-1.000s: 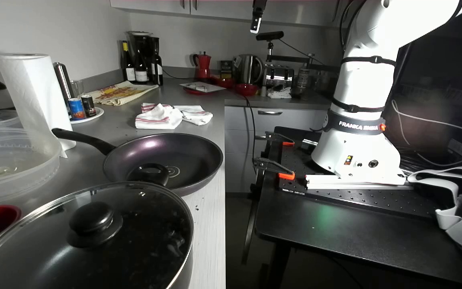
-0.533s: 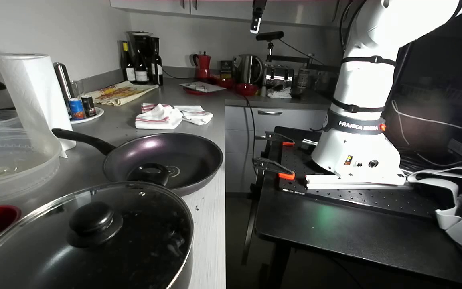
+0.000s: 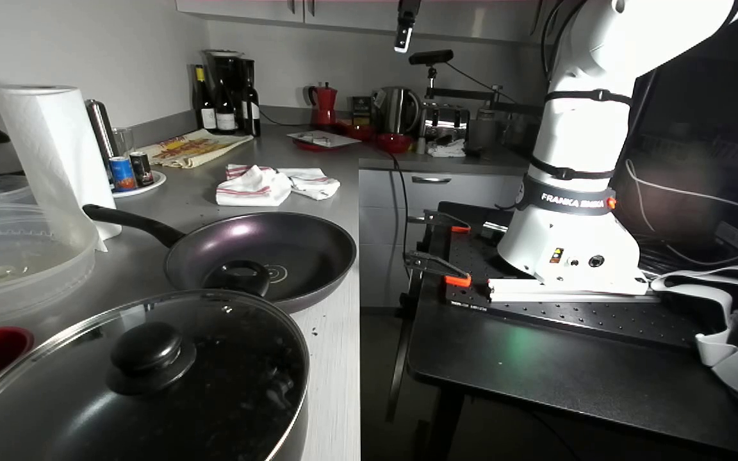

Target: Remove the lid from the black pot and place it on the right side of the countertop.

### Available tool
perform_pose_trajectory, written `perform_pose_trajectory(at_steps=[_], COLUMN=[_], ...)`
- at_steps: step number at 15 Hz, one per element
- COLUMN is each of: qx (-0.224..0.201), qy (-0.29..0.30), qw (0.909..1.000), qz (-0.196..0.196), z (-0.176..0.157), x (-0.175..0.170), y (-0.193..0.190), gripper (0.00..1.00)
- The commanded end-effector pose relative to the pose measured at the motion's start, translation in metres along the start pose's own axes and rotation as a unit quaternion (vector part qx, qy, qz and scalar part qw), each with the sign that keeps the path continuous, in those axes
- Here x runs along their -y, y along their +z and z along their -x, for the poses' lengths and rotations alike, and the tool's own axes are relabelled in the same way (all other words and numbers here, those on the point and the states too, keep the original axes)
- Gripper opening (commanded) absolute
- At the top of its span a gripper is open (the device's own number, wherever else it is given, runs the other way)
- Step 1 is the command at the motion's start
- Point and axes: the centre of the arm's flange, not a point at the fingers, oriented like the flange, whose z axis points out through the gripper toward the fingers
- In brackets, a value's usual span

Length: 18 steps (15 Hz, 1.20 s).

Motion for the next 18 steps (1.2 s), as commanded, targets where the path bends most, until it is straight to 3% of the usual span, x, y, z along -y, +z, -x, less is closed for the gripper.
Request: perform_pose_trajectory(at_steps=[1,10,18], qx=[-0.002,-0.005,0.018], qy=[-0.032,-0.133,-0.241], qw=[0.9995,0.9911,0.9703], qz=[-0.001,0.009,0.010], z=[-0.037,-0.131,-0.207], x=[0.001,0.047,0.114], y=[0.004,0.009,0.032], gripper=[1.00,1.00,1.00])
